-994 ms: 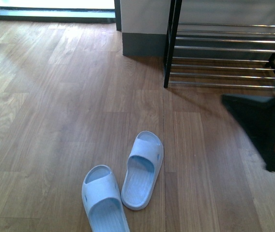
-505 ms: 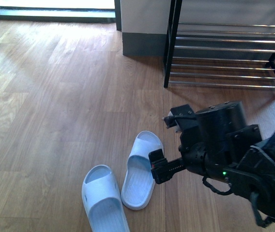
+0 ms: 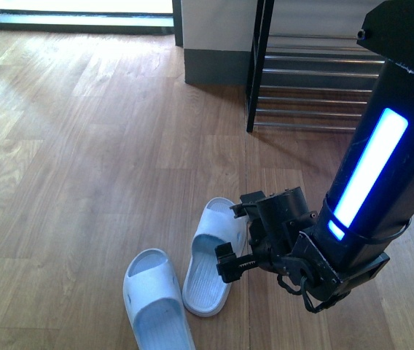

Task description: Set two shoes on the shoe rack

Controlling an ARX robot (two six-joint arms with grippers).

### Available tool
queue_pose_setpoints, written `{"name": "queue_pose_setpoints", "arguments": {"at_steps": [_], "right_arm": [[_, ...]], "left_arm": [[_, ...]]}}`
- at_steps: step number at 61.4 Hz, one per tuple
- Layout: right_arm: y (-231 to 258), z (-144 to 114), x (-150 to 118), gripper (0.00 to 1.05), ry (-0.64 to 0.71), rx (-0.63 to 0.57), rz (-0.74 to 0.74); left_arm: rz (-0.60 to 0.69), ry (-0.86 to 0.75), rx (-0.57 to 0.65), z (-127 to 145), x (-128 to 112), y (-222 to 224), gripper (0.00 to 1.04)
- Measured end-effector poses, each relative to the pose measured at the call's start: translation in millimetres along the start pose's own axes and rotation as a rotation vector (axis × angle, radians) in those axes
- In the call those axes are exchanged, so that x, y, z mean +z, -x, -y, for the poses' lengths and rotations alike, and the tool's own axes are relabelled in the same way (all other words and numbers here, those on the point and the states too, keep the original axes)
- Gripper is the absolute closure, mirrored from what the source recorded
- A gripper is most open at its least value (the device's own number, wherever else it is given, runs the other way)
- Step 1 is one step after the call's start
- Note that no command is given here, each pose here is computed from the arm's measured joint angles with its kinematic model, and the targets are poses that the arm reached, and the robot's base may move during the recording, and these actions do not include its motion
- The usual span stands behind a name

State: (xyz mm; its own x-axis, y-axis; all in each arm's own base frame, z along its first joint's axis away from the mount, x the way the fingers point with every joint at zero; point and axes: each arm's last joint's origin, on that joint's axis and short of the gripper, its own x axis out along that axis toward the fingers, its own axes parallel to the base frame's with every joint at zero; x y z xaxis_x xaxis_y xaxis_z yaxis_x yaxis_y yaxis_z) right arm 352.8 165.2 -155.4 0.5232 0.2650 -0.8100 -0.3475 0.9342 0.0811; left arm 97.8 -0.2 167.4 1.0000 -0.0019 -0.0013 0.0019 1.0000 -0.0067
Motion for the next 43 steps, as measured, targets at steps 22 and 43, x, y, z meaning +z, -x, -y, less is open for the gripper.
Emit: {"name": "queue_pose_setpoints", "arguments": {"at_steps": [22, 43], "right_arm": [[-29.1, 6.4, 6.2, 0.09, -0.097, -0.010, 0.001], [-46.9, -0.5, 12.5, 0.57, -0.101, 0.002, 0.011]], "left_arm": [[0.000, 0.000, 0.000, 0.0, 0.0, 0.0, 0.09], [0.000, 0.000, 0.000, 0.0, 0.0, 0.0, 0.09]]}}
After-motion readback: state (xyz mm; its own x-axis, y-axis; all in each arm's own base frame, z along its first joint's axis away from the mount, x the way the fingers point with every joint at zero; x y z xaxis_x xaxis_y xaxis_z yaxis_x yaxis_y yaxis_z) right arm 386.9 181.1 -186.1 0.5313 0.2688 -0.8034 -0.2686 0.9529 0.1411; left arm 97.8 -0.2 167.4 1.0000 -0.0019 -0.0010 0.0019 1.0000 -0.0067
